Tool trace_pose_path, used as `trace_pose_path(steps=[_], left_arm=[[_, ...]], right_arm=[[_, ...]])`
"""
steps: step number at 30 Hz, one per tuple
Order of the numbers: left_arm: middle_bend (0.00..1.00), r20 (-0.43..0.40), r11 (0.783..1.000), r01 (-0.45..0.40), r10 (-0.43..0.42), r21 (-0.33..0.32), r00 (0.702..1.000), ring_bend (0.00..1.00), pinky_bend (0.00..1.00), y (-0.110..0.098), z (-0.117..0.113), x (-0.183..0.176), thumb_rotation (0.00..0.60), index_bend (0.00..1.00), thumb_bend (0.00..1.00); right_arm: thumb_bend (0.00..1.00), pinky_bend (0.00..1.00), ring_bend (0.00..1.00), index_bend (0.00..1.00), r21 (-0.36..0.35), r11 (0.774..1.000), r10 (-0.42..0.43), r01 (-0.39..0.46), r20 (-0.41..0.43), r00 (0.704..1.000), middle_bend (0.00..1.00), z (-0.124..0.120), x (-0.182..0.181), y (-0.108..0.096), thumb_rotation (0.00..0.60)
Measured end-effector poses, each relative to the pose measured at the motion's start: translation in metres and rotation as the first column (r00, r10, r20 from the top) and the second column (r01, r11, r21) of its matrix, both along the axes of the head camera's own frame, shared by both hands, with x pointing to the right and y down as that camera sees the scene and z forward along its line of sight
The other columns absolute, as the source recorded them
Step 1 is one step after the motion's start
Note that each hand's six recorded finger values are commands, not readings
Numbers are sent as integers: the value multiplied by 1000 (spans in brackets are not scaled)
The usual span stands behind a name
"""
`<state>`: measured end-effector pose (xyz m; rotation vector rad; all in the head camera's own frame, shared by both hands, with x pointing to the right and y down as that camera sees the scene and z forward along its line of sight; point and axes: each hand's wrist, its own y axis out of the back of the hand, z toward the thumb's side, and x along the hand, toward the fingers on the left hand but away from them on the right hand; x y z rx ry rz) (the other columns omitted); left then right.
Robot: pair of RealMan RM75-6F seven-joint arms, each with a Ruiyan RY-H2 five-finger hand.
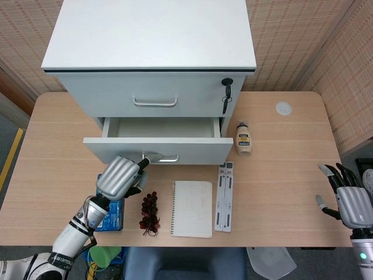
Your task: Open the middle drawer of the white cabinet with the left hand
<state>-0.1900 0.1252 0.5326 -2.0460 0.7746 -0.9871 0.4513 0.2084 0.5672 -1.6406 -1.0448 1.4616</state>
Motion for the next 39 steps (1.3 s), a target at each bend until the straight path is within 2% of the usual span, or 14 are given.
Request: trace_pose_path(steps=[39], left_arm=[[898,-21,999,-33,33,-5,999,943,1000,34,-18,-2,600,228,683]], right_arm=[[334,82,27,104,2,1000,4,-4,-1,1000,139,0,1,1,600]])
